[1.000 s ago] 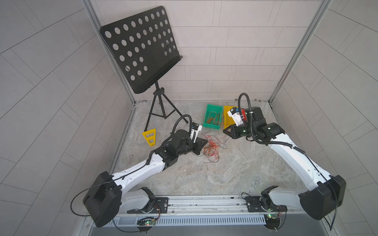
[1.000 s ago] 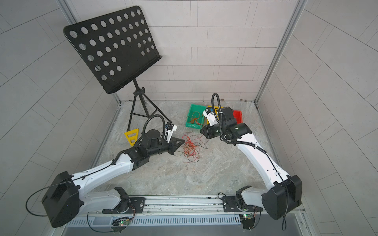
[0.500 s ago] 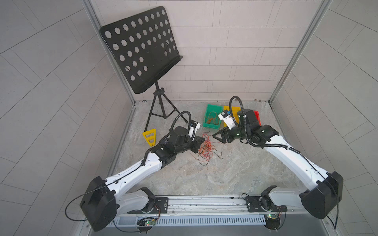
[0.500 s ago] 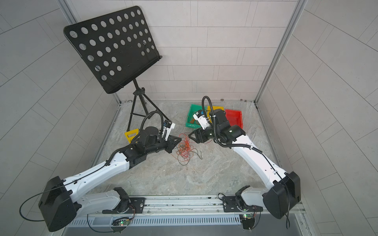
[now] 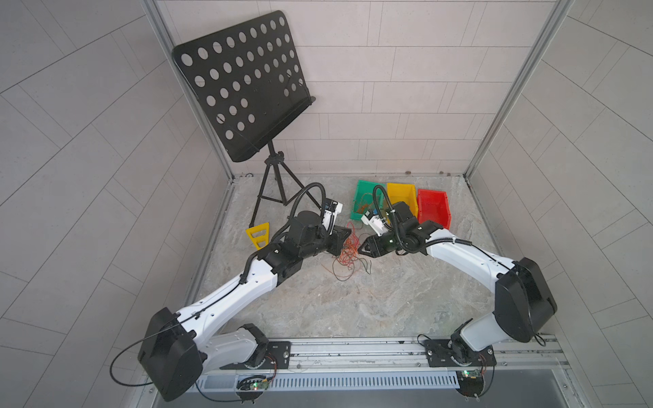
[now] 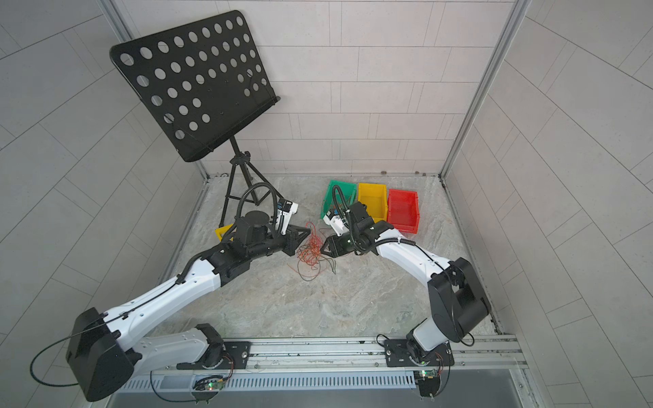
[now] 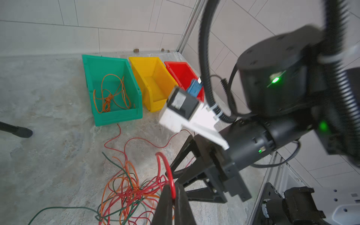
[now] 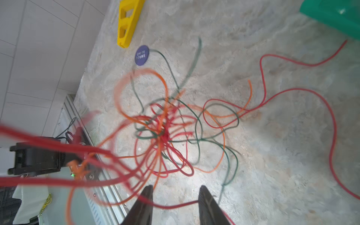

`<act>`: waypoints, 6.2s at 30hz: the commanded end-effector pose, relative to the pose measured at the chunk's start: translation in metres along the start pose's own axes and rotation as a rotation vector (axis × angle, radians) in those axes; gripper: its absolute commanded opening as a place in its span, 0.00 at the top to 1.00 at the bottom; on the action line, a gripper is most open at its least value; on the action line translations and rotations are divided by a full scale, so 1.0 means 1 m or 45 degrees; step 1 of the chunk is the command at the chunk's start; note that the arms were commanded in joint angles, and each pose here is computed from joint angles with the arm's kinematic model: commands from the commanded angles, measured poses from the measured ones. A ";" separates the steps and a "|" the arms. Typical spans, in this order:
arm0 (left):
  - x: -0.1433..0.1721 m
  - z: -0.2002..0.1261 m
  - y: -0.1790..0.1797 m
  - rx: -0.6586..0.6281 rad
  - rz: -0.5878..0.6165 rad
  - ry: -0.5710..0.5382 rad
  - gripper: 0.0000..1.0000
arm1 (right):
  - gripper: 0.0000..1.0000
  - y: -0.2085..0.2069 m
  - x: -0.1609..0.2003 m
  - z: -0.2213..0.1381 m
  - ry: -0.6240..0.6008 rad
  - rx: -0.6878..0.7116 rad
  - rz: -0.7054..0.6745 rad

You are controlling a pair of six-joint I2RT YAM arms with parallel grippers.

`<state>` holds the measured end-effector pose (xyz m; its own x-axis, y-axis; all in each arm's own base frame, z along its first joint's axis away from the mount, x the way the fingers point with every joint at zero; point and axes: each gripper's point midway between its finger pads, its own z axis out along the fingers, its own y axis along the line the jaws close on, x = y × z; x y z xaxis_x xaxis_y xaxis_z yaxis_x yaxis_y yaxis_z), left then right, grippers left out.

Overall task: Untangle and sort cables by color
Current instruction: Untie the cable.

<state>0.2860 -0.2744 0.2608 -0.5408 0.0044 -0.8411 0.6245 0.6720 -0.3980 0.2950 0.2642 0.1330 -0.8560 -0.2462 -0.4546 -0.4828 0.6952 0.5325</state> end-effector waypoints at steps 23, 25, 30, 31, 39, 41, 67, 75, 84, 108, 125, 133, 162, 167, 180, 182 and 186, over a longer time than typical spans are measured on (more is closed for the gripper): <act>-0.021 0.003 0.020 -0.076 0.059 -0.054 1.00 | 0.37 0.042 -0.037 -0.094 -0.431 -0.113 -0.241; -0.019 0.004 0.021 -0.081 0.051 -0.050 1.00 | 0.43 0.057 -0.046 -0.096 -0.469 -0.194 -0.248; -0.019 0.006 0.022 -0.081 0.033 -0.053 1.00 | 0.48 0.075 -0.042 -0.073 -0.396 -0.238 -0.274; -0.020 0.006 0.023 -0.085 0.029 -0.056 1.00 | 0.48 0.076 -0.041 -0.069 -0.390 -0.240 -0.274; -0.020 0.010 0.021 -0.064 -0.009 -0.052 1.00 | 0.42 0.063 -0.049 -0.050 -0.422 -0.013 -0.398; -0.022 0.010 0.019 -0.055 -0.014 -0.058 1.00 | 0.42 0.054 -0.055 -0.047 -0.431 0.067 -0.433; -0.108 -0.041 0.044 -0.179 0.002 -0.269 1.00 | 1.00 0.007 0.009 0.002 -0.152 0.170 -0.395; -0.149 -0.075 0.061 -0.210 -0.021 -0.384 1.00 | 1.00 -0.035 0.044 0.008 -0.052 0.285 -0.241; -0.156 -0.094 0.065 -0.267 0.004 -0.444 1.00 | 1.00 -0.080 0.073 -0.002 0.064 0.405 -0.002; -0.114 -0.090 0.033 0.004 0.008 -0.364 1.00 | 0.37 0.102 -0.021 -0.129 -0.495 -0.333 -0.473; -0.126 -0.099 0.025 0.034 -0.024 -0.429 1.00 | 0.35 0.079 -0.104 0.024 -0.524 -0.287 -0.376; -0.154 -0.106 0.018 0.038 -0.005 -0.485 1.00 | 0.83 0.048 -0.063 0.078 -0.356 -0.298 -0.259; -0.174 -0.120 0.020 -0.064 0.100 -0.513 1.00 | 0.32 -0.007 0.009 -0.015 -0.254 0.055 -0.320; -0.150 -0.107 0.025 -0.023 0.057 -0.441 1.00 | 0.19 0.005 -0.007 -0.067 -0.342 0.070 -0.370; -0.111 -0.087 0.013 0.180 -0.032 -0.331 1.00 | 0.01 0.102 -0.078 -0.166 -0.817 -0.341 -0.805; -0.108 -0.086 0.009 0.209 -0.023 -0.321 1.00 | 0.00 0.113 -0.082 -0.159 -0.834 -0.335 -0.908; -0.104 -0.085 -0.002 0.310 -0.014 -0.303 1.00 | 0.00 0.127 -0.095 -0.148 -0.815 -0.359 -1.031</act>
<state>0.3079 -0.2047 0.3653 -0.4564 -0.1983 -0.8674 0.6776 0.5544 -0.4833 0.2857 0.2653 0.3339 -0.1941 -0.0933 -0.9765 -0.9285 0.3386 0.1522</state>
